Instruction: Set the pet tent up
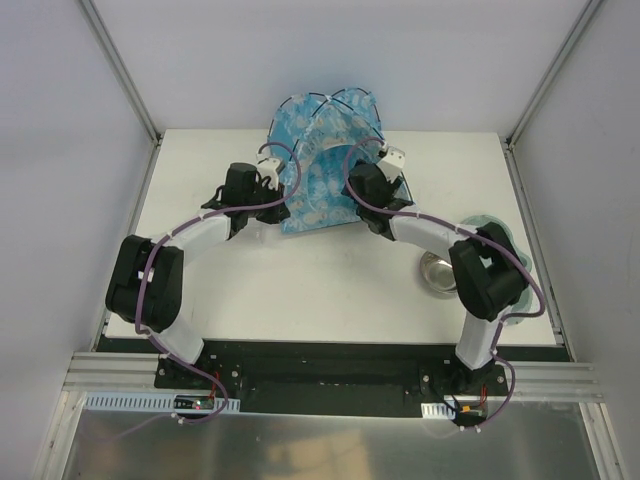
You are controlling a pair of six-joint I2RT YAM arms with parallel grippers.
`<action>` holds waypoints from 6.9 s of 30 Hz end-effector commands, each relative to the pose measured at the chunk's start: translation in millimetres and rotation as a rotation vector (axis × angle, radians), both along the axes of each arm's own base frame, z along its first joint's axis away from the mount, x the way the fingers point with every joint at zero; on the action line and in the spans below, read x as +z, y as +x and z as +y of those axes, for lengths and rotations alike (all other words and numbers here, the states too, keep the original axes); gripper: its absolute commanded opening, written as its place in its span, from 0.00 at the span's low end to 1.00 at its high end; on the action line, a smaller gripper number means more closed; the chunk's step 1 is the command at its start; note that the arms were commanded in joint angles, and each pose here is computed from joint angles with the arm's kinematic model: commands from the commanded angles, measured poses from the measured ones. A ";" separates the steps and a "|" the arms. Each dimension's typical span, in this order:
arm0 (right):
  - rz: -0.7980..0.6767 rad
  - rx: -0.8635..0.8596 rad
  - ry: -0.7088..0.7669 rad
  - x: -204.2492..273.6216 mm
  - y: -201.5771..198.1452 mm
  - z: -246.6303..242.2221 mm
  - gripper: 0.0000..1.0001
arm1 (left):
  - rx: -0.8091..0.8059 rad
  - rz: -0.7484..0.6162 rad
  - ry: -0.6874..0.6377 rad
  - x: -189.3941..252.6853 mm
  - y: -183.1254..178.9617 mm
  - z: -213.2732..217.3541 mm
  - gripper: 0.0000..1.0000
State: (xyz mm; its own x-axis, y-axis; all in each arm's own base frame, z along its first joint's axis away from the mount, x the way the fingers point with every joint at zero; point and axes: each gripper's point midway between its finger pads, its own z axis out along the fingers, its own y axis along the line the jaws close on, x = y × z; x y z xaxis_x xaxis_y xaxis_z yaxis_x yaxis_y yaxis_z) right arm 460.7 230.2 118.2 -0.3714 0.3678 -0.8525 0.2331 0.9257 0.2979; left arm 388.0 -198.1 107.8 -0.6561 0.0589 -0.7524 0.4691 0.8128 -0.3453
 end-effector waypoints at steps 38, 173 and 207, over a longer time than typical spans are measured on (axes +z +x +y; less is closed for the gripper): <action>0.145 0.586 0.156 60.9 -47.5 62.3 0.25 | -0.217 -0.178 -0.013 33.9 -3.3 -34.5 0.00; -0.007 0.403 -0.044 111.6 -67.6 -9.7 0.70 | -0.241 -0.285 -0.008 63.3 1.8 -35.3 0.00; 0.057 0.084 -0.514 24.3 -9.2 -63.3 0.61 | -0.260 -0.218 0.000 58.9 0.7 -30.7 0.00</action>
State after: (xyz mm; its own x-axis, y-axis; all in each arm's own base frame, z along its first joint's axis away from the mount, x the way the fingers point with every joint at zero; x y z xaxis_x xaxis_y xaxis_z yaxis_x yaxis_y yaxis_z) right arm 451.9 162.9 102.3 -0.5033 -0.1385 -0.8529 0.1994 0.9418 -0.2706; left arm 371.3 -230.8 149.6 -0.4825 0.2199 -0.8479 0.7229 0.6466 -0.2436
